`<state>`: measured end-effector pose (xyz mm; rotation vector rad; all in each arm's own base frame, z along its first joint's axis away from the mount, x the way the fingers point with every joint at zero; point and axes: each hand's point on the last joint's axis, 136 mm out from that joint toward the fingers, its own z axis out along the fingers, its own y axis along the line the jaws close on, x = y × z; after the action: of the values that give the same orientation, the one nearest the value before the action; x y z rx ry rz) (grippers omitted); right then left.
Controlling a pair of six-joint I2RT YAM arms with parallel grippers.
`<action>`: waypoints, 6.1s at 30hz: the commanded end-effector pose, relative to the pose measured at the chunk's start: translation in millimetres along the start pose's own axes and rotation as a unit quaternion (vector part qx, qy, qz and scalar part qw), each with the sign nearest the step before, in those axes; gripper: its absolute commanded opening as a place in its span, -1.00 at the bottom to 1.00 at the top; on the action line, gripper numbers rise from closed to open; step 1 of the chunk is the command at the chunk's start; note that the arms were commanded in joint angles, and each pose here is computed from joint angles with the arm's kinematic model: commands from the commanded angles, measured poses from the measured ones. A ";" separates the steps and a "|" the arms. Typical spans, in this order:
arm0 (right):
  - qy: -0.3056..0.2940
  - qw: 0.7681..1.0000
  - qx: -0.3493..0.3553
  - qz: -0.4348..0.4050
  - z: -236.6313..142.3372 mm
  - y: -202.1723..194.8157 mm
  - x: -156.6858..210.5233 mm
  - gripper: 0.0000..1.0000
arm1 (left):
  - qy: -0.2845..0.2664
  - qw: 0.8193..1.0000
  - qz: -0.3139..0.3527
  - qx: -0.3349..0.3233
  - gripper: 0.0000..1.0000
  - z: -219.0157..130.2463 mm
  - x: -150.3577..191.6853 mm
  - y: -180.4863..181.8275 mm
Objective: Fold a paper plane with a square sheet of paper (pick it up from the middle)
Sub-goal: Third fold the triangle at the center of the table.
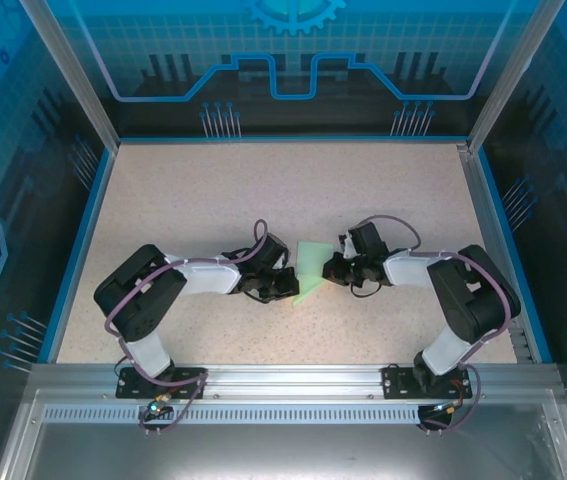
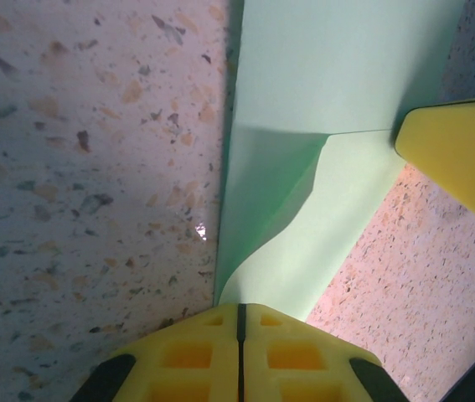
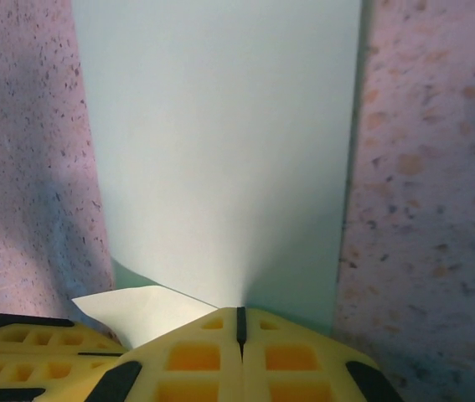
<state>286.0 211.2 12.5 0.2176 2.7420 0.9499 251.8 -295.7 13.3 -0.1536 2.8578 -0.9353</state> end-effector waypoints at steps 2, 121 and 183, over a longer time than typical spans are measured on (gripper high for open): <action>-0.026 0.999 0.021 -0.013 -16.0 -3.7 -13.4 -1.00 | 0.023 0.998 -0.012 -0.060 -0.82 3.1 14.2 27.3; 0.075 0.997 0.029 0.016 24.2 8.6 44.1 -1.00 | -0.030 0.998 0.033 -0.032 -0.77 -7.2 8.9 3.2; 0.010 0.998 0.010 -0.057 -19.1 39.6 18.0 -1.00 | 0.020 0.993 0.009 -0.115 -0.93 -6.0 31.3 42.3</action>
<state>279.9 217.1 56.4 0.0938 2.7085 0.8317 237.0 -286.4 13.7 -0.1335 2.8733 -0.7910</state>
